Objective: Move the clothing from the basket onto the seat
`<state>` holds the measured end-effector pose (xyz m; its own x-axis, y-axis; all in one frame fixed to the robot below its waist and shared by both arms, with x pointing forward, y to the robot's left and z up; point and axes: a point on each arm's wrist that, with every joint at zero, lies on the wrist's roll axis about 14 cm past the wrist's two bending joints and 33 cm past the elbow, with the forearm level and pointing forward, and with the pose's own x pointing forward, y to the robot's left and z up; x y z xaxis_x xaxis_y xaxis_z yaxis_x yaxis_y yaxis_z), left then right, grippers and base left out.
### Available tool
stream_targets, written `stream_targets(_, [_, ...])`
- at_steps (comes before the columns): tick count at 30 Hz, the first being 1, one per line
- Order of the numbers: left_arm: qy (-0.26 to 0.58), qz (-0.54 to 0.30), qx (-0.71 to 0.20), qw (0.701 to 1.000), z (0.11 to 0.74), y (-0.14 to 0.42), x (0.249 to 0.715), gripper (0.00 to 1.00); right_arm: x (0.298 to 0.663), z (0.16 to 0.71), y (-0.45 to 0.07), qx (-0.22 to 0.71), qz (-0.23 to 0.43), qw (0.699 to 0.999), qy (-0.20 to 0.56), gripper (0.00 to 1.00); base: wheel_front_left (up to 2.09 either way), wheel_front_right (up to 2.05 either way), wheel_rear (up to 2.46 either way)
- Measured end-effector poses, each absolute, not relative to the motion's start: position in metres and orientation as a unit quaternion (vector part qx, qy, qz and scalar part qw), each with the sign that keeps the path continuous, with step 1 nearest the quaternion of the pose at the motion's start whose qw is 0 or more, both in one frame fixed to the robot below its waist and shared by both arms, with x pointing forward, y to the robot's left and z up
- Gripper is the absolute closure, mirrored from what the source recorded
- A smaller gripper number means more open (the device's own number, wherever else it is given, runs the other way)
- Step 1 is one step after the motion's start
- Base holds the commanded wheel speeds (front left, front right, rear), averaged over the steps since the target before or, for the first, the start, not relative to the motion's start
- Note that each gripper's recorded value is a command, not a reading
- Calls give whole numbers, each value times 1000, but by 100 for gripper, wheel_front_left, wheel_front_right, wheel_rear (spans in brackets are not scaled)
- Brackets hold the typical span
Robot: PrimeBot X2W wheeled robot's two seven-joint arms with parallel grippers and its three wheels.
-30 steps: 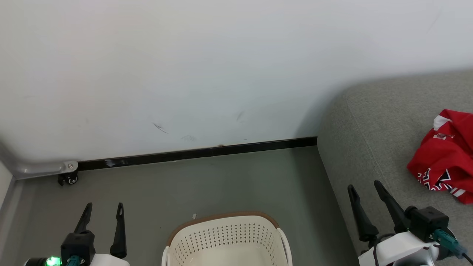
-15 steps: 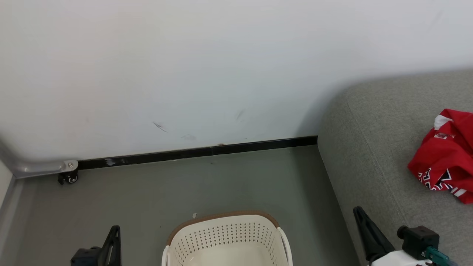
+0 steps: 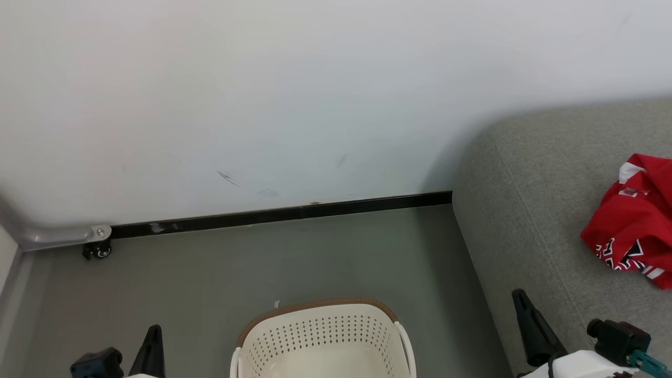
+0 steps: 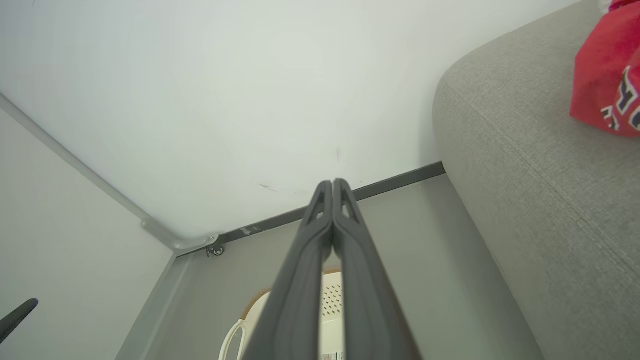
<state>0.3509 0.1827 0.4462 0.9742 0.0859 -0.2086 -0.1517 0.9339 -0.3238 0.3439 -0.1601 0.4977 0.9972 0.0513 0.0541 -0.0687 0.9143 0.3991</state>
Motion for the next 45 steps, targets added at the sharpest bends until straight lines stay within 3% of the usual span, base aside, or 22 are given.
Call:
stream_targets(29, [122, 72, -377, 915, 440, 183, 358, 100, 353, 483, -182, 394, -13, 919, 13, 100, 0, 0, 0])
stream_targets(45, [114, 67, -495, 859, 446, 183, 360, 100, 359, 481, -189, 504, -26, 863, 21, 100, 0, 0, 0])
